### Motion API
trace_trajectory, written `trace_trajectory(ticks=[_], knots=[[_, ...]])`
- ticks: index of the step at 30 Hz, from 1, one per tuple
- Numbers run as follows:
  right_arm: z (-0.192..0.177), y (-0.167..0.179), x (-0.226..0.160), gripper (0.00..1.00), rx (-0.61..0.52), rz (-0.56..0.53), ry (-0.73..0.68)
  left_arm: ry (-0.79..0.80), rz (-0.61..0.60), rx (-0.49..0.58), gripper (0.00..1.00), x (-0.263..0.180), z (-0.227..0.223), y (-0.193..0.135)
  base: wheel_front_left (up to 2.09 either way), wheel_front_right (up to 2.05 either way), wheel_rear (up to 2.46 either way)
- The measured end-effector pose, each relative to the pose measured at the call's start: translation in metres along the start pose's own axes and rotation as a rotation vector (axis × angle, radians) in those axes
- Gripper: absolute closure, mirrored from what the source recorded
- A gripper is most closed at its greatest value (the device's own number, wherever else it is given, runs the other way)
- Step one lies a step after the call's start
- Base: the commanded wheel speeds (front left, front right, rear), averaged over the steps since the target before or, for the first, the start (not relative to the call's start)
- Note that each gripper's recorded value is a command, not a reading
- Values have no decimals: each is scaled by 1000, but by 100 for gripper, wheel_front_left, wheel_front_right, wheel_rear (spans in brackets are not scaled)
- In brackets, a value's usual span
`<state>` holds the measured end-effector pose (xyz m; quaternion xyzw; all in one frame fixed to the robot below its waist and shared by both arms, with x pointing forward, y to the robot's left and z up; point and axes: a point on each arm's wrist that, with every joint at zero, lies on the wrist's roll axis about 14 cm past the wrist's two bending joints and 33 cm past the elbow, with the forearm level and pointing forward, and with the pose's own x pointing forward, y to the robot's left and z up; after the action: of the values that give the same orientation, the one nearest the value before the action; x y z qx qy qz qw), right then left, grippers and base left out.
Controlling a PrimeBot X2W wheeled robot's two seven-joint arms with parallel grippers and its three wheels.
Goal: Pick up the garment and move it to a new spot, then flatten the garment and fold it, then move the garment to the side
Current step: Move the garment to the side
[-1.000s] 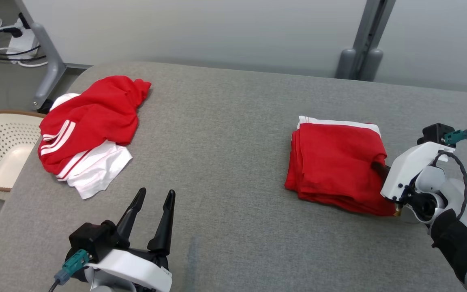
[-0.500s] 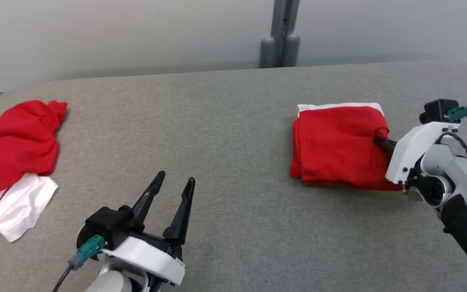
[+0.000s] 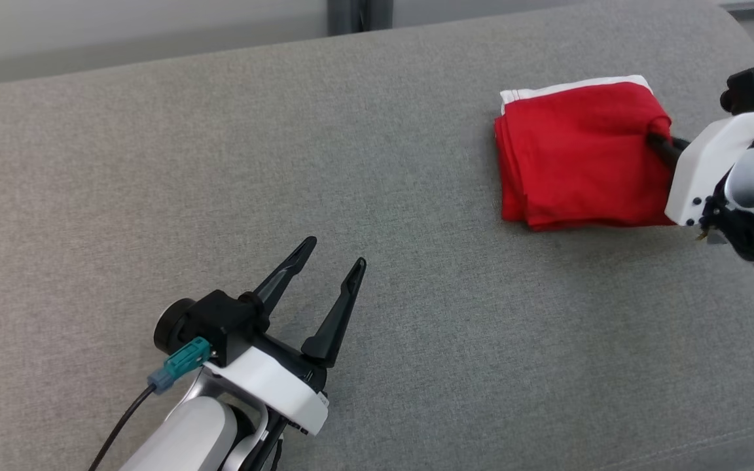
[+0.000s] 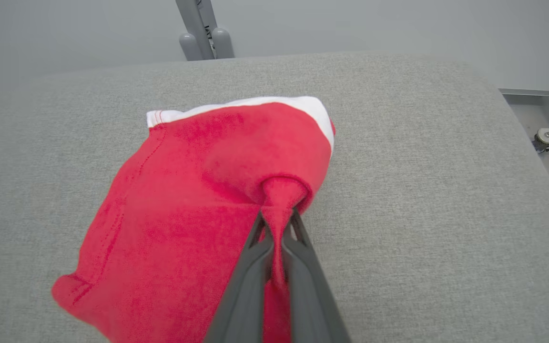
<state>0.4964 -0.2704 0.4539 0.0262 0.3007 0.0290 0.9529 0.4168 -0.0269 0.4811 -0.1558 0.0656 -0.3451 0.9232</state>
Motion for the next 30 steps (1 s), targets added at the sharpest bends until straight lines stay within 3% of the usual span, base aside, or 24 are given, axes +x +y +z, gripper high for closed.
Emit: trace_trajectory(ticks=[14, 21, 22, 23, 24, 30], knots=[[16, -87, 34, 100, -171, -248, 87, 89, -21, -40, 0, 23, -41, 23, 0, 0, 0], [23, -98, 46, 100, -207, -286, 99, 105, 19, -45, 0, 18, -49, 39, 0, 0, 0], [26, -99, 44, 91, -212, -291, 92, 104, 20, -44, 0, 18, -49, 39, 0, 0, 0], [29, -100, 43, 53, -214, -294, 78, 102, 20, -44, 0, 18, -48, 39, 0, 0, 0], [33, -101, 41, 0, -210, -297, 61, 99, 20, -44, 0, 18, -47, 38, 0, 0, 0], [40, -105, 28, 0, -204, -310, 32, 85, 21, -38, 0, 17, -41, 35, 0, 0, 0]])
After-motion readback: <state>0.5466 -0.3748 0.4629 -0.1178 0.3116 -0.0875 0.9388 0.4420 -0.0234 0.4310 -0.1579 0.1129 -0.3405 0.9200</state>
